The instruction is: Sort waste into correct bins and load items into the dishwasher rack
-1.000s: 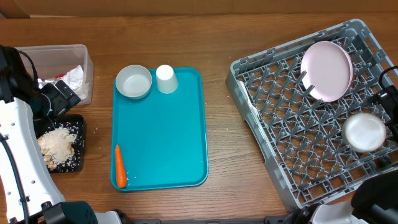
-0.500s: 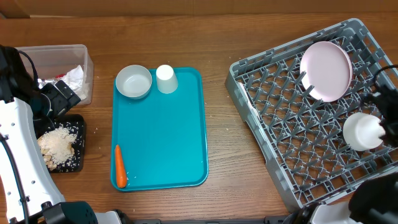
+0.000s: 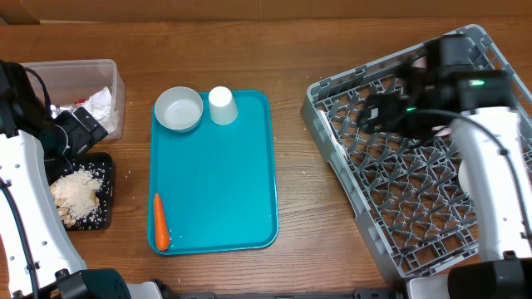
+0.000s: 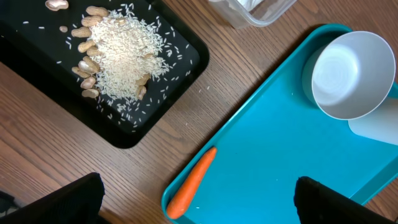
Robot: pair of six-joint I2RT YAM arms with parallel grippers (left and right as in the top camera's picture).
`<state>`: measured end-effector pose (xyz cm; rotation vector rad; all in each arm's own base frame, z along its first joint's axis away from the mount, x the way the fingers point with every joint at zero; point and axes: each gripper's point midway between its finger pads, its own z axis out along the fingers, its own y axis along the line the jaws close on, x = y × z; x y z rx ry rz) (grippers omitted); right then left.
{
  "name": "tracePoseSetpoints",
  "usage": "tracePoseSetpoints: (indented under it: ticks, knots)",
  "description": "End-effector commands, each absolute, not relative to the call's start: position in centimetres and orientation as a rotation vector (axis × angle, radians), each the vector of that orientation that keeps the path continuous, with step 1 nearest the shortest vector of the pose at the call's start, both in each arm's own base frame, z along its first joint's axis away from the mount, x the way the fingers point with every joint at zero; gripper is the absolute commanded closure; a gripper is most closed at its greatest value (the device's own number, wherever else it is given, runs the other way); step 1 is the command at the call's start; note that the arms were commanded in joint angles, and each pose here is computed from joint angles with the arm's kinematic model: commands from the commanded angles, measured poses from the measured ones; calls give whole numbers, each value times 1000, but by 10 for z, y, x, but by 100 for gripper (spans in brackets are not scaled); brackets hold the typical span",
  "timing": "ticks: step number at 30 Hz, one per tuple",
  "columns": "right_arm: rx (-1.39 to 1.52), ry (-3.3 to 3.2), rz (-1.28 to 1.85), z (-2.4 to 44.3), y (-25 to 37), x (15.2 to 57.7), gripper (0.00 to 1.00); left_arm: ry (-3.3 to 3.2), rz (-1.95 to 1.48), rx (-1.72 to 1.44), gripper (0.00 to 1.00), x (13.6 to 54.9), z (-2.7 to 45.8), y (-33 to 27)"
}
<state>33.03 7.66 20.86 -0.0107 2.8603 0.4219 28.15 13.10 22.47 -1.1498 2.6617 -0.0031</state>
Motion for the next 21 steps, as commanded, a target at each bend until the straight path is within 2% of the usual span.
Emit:
tracePoseSetpoints:
  ticks: [1, 5, 12, 21]
  knots:
    - [-45, 2917, 283, 188, 88, 329, 14, 2649, 10, -1179, 0, 280, 225, 134]
    - [-88, 2993, 187, 164, 102, 328, 27, 2649, 10, -1179, 0, 280, 225, 134]
    - [-123, 3129, 146, 124, 110, 325, 31, 2649, 10, -1179, 0, 280, 225, 134]
    - [-127, 3214, 121, 97, 108, 316, 39, 2649, 10, -1179, 0, 280, 225, 134]
